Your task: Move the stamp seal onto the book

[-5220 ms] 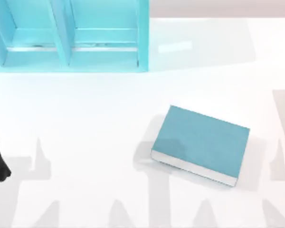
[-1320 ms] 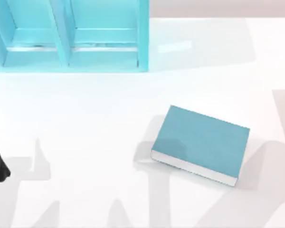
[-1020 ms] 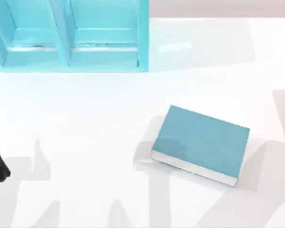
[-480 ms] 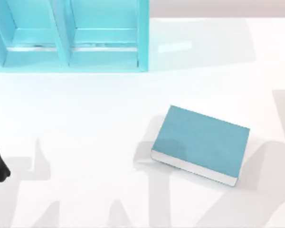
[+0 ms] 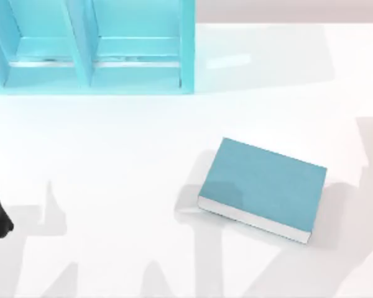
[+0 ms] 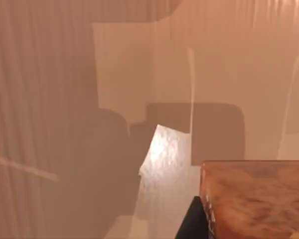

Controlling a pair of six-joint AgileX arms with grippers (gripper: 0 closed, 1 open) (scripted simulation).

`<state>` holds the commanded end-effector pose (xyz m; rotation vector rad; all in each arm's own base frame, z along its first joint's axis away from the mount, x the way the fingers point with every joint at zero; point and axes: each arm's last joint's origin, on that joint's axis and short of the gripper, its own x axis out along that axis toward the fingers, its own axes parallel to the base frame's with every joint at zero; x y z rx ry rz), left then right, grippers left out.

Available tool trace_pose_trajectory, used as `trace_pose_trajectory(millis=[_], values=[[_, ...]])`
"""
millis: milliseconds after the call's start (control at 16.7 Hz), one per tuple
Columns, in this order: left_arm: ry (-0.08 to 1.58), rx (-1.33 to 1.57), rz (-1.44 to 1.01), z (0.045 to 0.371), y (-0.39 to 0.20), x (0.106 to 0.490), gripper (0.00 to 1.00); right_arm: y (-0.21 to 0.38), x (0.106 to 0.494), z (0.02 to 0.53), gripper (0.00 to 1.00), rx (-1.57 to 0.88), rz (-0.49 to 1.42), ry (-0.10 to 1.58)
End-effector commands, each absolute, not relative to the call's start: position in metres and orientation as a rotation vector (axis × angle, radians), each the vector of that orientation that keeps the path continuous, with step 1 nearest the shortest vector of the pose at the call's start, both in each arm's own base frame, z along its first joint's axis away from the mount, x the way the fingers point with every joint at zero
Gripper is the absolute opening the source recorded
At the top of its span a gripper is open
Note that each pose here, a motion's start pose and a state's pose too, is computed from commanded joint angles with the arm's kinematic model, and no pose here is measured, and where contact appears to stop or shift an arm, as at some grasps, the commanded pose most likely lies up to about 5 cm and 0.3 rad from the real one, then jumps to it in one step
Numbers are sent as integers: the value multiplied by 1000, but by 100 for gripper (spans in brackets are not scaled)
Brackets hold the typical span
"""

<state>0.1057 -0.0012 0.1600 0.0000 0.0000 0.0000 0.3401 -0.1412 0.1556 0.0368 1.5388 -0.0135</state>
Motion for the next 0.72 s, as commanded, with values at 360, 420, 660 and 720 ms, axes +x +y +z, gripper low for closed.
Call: trace_pose_trajectory(millis=[360, 420, 660, 720], values=[[0, 0, 0, 160, -1, 106, 100, -75, 350, 233, 0, 84, 30, 1505], [0, 0, 0, 160, -1, 106, 100, -61, 350, 244, 0, 82, 28, 1511], [0, 0, 0, 160, -1, 106, 100, -14, 342, 275, 0, 38, 2, 1546], [0, 0, 0, 160, -1, 106, 100, -6, 340, 279, 0, 25, -4, 1554]])
